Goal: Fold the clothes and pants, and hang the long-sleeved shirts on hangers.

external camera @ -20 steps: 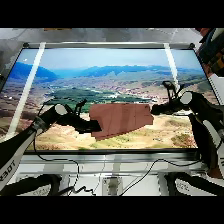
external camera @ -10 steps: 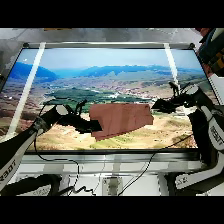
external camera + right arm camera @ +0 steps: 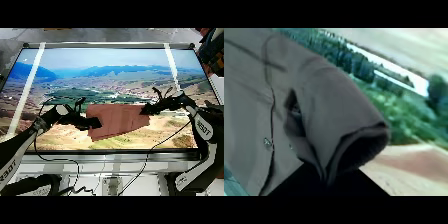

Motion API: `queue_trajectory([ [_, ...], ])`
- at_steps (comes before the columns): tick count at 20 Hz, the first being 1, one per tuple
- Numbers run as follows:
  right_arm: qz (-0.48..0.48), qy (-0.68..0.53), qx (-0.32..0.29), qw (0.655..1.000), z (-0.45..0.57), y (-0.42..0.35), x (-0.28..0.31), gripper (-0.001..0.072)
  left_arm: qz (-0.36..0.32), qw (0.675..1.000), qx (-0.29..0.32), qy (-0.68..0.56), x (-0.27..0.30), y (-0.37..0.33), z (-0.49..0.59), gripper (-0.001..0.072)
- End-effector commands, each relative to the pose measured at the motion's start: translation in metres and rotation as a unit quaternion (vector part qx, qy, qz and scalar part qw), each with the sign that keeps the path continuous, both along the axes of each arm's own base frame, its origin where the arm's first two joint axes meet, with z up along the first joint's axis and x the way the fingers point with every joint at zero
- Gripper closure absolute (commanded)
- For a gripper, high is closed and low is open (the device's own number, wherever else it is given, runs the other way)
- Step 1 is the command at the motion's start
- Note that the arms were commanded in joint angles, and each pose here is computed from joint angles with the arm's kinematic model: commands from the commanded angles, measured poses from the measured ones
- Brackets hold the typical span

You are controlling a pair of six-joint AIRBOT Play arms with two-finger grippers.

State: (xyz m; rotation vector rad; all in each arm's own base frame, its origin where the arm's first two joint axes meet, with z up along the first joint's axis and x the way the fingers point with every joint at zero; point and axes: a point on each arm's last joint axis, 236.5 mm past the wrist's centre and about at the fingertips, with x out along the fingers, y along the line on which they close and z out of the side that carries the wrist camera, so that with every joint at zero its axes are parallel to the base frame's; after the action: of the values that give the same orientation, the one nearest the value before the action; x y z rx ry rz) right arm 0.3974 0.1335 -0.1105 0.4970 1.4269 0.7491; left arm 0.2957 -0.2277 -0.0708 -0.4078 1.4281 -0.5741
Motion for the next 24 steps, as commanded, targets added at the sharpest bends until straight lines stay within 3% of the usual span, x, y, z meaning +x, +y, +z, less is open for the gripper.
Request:
queue_trajectory([
  [1, 0.048, -0.052, 0.017, 0.997, 0.028, 0.030, 0.005, 0.0694, 0.000, 1.000, 0.003, -0.019, 0.010, 0.006, 0.004, 0.0012],
  [4, 0.025, -0.135, -0.011, 0.991, 0.094, 0.017, 0.037, 0.0694, -0.005, 0.998, -0.002, -0.062, 0.039, 0.027, 0.036, 0.0012],
  [8, -0.099, -0.187, -0.164, 0.964, 0.187, -0.077, 0.058, 0.0694, 0.031, 0.987, 0.034, -0.155, 0.089, 0.091, 0.104, 0.0012],
  [11, -0.239, -0.205, -0.249, 0.916, 0.266, -0.169, 0.033, 0.0694, 0.050, 0.972, 0.058, -0.223, 0.101, 0.128, 0.145, 0.0012],
  [14, -0.426, -0.184, -0.284, 0.839, 0.331, -0.254, -0.026, 0.0694, 0.067, 0.964, 0.064, -0.249, 0.099, 0.141, 0.166, 0.0012],
  [17, -0.546, -0.117, -0.330, 0.761, 0.352, -0.312, -0.119, 0.0694, 0.068, 0.961, 0.064, -0.261, 0.097, 0.141, 0.176, 0.0013],
  [21, -0.655, 0.020, -0.364, 0.662, 0.348, -0.341, -0.238, 0.0691, 0.068, 0.961, 0.064, -0.262, 0.097, 0.141, 0.177, 0.0012],
  [23, -0.686, 0.064, -0.362, 0.628, 0.344, -0.347, -0.271, 0.0664, 0.068, 0.961, 0.063, -0.261, 0.097, 0.141, 0.176, 0.0013],
  [24, -0.699, 0.070, -0.362, 0.613, 0.345, -0.351, -0.281, 0.0603, 0.068, 0.961, 0.062, -0.261, 0.097, 0.140, 0.177, 0.0012],
])
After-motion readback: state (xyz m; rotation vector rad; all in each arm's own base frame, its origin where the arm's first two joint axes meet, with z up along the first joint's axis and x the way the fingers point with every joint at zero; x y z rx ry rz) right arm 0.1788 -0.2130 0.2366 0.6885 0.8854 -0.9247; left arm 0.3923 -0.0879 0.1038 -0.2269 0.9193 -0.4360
